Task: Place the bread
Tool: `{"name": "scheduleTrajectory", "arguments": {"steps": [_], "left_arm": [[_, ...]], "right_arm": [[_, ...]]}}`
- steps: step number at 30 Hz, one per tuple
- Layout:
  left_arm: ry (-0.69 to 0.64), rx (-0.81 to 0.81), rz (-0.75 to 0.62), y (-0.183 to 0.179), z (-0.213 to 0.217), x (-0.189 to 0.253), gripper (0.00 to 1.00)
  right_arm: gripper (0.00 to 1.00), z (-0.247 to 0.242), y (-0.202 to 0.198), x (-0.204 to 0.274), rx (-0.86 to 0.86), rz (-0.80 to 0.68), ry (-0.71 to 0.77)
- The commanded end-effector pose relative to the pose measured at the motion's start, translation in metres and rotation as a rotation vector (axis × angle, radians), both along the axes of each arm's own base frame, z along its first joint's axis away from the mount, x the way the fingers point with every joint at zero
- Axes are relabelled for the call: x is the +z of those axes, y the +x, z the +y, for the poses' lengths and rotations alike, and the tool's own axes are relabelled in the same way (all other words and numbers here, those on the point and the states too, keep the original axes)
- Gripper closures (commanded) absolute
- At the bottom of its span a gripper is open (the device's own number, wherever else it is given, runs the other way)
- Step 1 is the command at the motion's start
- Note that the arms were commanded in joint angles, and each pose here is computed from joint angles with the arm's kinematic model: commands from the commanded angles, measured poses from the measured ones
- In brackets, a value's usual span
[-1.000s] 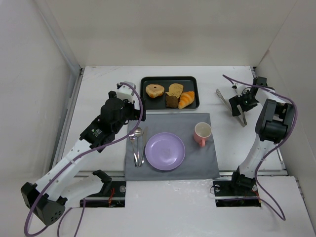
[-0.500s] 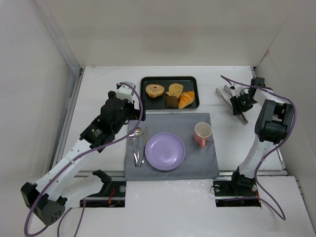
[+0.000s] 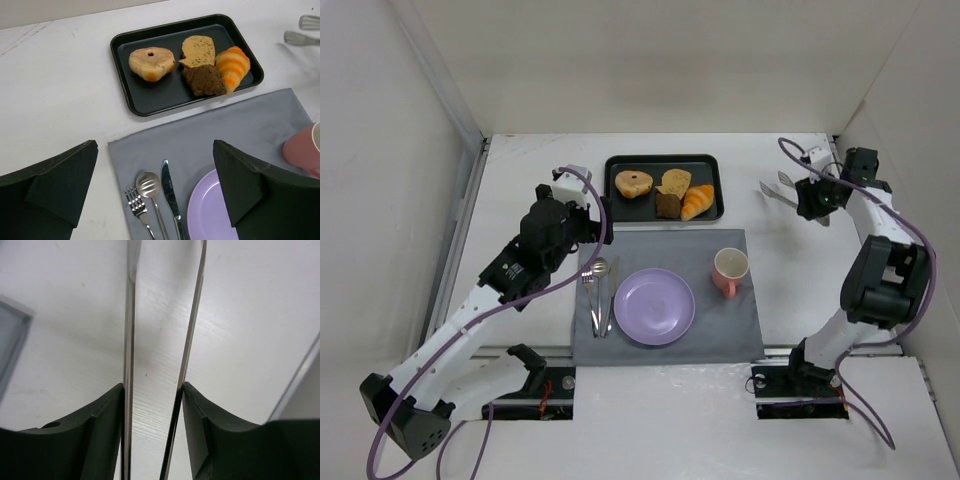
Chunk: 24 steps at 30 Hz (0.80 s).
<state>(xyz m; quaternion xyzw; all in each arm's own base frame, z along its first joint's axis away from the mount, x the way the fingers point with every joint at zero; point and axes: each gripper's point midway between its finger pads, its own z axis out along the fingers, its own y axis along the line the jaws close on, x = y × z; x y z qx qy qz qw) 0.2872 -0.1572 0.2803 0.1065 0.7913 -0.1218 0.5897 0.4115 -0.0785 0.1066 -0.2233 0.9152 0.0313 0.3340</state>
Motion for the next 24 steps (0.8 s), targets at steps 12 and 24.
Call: {"name": "scheduleTrajectory", "arguments": {"steps": [12, 24], "left_arm": [[-0.049, 0.027, -0.061, 0.002, 0.004, 0.025, 0.0], [-0.038, 0.055, -0.058, 0.006, 0.007, 0.02, 0.0]], "right_arm": [[0.47, 0.097, -0.03, 0.15, 0.226, -0.304, 0.197], [0.47, 0.256, -0.054, 0.158, 0.512, -0.268, 0.256]]}}
